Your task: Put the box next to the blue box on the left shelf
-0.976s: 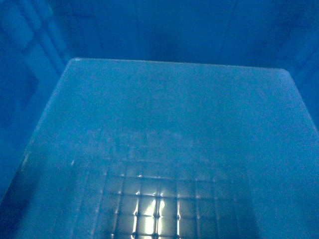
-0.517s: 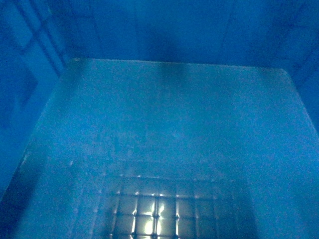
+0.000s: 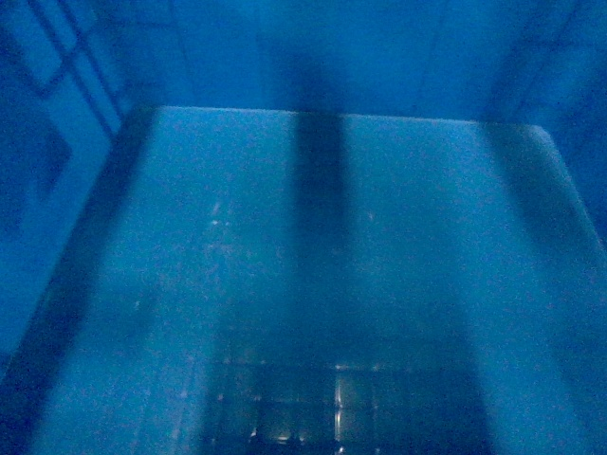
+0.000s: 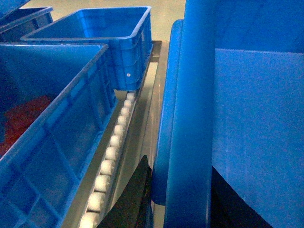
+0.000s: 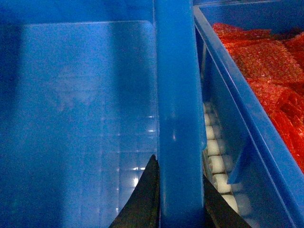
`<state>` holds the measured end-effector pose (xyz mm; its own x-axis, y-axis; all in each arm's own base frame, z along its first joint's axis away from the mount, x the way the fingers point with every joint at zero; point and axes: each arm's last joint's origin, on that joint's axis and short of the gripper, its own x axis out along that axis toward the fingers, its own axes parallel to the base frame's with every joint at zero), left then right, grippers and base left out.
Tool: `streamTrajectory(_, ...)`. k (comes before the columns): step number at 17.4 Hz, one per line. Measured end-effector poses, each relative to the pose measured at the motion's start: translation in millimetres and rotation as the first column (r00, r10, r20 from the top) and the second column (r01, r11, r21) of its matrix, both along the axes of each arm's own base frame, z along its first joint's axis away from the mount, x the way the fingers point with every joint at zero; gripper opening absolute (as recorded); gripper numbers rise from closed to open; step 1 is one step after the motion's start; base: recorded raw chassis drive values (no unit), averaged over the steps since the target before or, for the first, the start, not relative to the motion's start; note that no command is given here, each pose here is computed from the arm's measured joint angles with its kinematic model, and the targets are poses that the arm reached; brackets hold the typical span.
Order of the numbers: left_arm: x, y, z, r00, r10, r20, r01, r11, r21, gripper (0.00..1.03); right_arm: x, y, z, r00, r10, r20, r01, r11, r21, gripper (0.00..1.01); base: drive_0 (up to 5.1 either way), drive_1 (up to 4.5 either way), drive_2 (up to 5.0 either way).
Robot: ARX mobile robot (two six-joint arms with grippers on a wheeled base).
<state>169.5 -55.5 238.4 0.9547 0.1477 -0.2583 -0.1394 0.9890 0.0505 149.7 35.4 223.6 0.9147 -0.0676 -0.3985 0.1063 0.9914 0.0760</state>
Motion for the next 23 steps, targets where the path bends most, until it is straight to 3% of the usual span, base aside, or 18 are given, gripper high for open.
streamTrajectory(23, 0.3, -0.1, -1.1, 1.000, 0.001, -0.009, -0.001, 1.0000, 0.004, 0.19, 0.1, 0.0, -0.7, 1.000, -0.001, -0.006, 0.000, 1.0000, -0.002, 0.09, 0.0, 0.00, 0.0)
